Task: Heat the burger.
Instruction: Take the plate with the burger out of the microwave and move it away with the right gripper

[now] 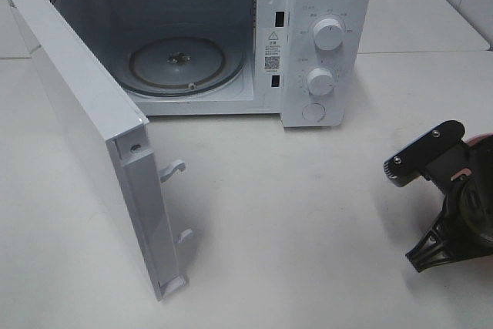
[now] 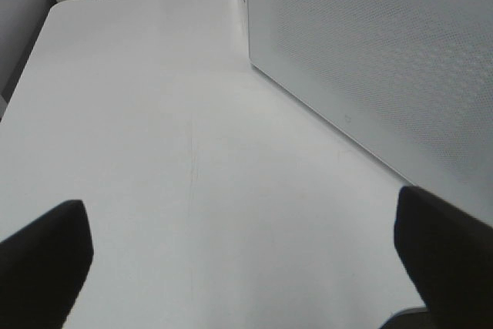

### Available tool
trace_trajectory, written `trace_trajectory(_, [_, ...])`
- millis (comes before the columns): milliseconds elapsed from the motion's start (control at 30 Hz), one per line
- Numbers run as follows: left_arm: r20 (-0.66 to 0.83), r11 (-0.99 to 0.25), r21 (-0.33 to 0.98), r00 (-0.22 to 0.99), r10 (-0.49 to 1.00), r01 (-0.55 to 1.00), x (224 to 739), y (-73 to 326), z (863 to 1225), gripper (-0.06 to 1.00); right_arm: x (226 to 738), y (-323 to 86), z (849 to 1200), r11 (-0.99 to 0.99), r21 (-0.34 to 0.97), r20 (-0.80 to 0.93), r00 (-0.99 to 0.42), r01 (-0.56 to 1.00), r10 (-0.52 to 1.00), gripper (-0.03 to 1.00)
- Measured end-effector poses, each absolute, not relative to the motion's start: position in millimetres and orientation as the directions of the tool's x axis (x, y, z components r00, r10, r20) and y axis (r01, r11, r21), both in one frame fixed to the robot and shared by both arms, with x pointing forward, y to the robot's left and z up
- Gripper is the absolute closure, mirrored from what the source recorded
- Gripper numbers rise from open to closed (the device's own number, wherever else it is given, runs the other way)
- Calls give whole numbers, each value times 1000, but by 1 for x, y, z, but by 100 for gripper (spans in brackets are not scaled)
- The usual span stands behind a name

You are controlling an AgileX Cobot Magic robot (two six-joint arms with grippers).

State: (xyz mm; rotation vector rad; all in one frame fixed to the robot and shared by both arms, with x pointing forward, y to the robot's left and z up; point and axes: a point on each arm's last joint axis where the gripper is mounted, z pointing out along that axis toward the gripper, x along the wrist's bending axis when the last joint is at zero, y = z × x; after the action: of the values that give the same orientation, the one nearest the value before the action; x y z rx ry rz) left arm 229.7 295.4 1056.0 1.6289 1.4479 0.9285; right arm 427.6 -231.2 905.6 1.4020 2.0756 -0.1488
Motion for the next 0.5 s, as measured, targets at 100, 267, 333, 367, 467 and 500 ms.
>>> trace_trajectory(100, [36, -75, 891, 95, 995, 448, 230, 295, 1056, -5, 431, -240, 898, 372, 222, -550, -200, 901, 811, 90])
trace_trajectory(267, [36, -75, 891, 95, 995, 448, 230, 295, 1056, -5, 434, -243, 892, 350, 212, -531, -193, 912, 825, 88])
trace_trajectory(333, [36, -75, 891, 95, 995, 448, 230, 295, 1056, -5, 435, -243, 891, 351, 214, -529, -194, 912, 826, 87])
trace_trajectory(367, [36, -75, 891, 95, 995, 448, 230, 295, 1056, -5, 435, -243, 891, 351, 214, -529, -194, 912, 826, 87])
trace_trajectory(467, [36, -75, 891, 95, 995, 448, 230, 295, 1056, -5, 437, -243, 892, 358, 213, -542, -195, 909, 818, 80])
trace_trajectory(500, [36, -75, 891, 95, 995, 448, 230, 295, 1056, -5, 437, -244, 892, 357, 211, -545, -193, 910, 816, 77])
